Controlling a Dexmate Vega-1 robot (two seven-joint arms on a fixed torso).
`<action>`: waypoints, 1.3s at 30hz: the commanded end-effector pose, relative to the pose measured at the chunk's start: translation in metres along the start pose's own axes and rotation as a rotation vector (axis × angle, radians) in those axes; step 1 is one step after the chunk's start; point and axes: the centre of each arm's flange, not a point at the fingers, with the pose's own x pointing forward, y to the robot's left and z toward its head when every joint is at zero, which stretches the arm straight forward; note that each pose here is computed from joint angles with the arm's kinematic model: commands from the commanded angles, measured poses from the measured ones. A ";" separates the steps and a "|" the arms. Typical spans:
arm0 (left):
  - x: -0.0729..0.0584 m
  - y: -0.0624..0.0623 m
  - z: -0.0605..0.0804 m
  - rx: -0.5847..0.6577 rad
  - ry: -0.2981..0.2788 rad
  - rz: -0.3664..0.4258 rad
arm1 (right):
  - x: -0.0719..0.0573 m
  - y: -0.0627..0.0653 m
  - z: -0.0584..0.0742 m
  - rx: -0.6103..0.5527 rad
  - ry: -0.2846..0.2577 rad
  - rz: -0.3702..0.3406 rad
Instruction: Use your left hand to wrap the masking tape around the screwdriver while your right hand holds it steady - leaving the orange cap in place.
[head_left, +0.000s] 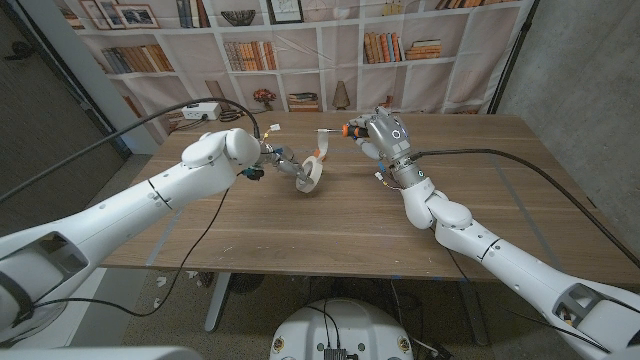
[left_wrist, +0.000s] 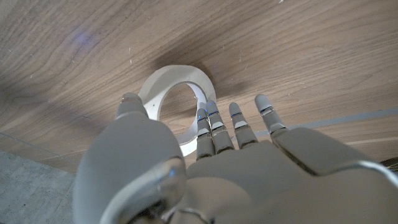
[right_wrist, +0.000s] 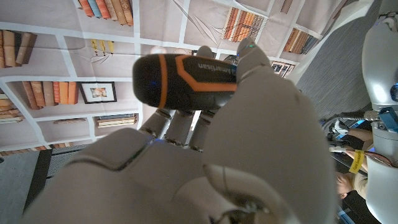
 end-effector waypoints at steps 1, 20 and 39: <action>0.020 -0.014 0.025 0.062 -0.028 -0.030 | -0.005 -0.003 -0.001 -0.001 0.012 -0.009; 0.024 -0.034 0.037 0.130 -0.002 0.271 | -0.005 -0.004 -0.002 0.002 0.019 -0.002; -0.015 -0.014 0.001 0.018 0.199 0.783 | -0.006 -0.006 -0.002 0.014 0.033 -0.024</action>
